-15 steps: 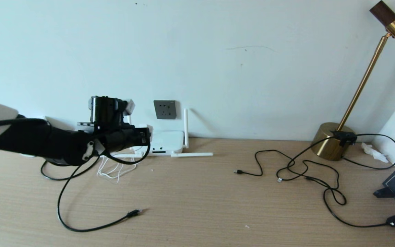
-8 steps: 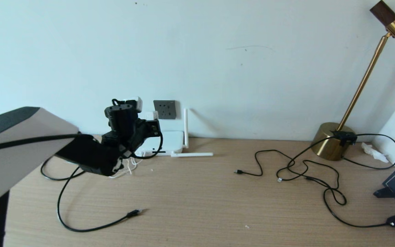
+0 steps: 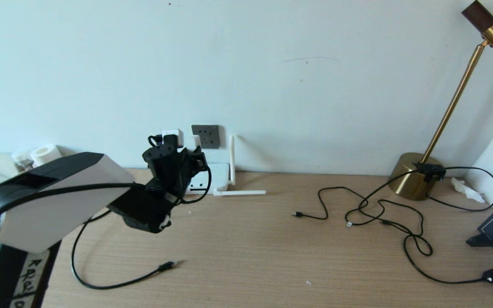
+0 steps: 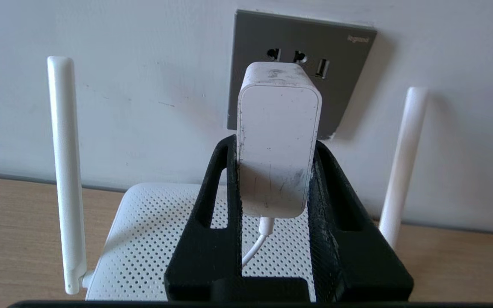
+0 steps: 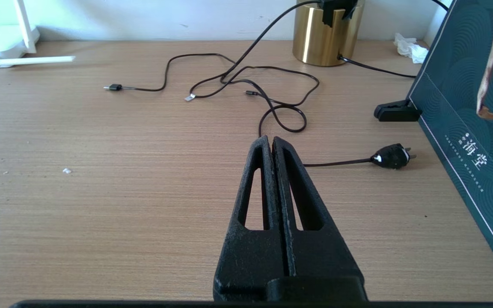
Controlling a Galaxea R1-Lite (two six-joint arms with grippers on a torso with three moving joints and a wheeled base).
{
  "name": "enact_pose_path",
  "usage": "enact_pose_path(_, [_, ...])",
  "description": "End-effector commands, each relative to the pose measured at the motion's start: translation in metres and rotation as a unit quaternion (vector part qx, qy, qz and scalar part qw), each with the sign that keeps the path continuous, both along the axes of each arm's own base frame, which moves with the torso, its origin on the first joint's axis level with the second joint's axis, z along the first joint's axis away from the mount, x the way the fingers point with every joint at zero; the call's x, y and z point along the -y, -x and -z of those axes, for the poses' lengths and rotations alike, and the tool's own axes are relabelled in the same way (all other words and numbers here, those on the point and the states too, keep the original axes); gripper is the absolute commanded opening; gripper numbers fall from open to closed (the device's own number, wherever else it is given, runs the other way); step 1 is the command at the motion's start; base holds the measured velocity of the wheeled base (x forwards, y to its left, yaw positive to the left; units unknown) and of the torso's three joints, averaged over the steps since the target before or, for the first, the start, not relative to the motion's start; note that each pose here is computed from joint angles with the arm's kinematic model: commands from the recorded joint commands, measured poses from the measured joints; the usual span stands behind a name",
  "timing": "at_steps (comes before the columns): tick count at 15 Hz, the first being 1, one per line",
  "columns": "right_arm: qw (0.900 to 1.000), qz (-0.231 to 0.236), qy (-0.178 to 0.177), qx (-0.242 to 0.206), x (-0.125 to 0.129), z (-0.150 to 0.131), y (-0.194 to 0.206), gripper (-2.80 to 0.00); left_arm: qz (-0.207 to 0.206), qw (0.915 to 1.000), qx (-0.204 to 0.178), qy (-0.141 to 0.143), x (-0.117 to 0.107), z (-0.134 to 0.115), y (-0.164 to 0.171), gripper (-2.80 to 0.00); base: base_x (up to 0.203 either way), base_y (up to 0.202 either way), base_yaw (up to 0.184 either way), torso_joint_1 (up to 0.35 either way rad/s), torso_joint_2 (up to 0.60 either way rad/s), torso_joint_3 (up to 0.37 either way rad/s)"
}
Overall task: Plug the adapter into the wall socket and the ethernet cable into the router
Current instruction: Plug plug into socket
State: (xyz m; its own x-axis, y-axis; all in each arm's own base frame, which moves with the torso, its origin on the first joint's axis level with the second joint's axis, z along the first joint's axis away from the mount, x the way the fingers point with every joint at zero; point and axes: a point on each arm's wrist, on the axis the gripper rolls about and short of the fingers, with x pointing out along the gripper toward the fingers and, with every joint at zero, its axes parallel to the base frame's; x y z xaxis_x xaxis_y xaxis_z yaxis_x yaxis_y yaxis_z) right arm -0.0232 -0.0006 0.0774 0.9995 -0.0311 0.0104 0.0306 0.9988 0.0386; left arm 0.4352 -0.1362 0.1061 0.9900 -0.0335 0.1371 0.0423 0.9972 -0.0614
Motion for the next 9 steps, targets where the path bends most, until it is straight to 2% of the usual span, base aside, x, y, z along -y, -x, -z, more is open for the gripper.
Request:
enact_pose_path(1, [1.000, 0.000, 0.000, 0.000, 0.000, 0.000, 0.000, -2.80, 0.000, 1.0000, 0.000, 0.000, 0.005, 0.015, -0.004, -2.80, 0.000, 0.000, 0.000, 0.000, 0.00, 0.000])
enact_pose_path(6, [1.000, 0.001, 0.000, 0.000, 0.000, 0.000, 0.000, -2.80, 0.000, 0.9998, 0.017, 0.006, 0.007, 0.013, -0.009, -2.80, 0.000, 0.000, 0.000, 0.000, 0.00, 0.000])
enact_pose_path(9, [1.000, 0.000, 0.000, 0.000, 0.000, 0.000, 0.000, -2.80, -0.013, 0.9993, 0.032, 0.012, 0.008, 0.017, -0.016, -2.80, 0.000, 0.000, 0.000, 0.000, 0.00, 0.000])
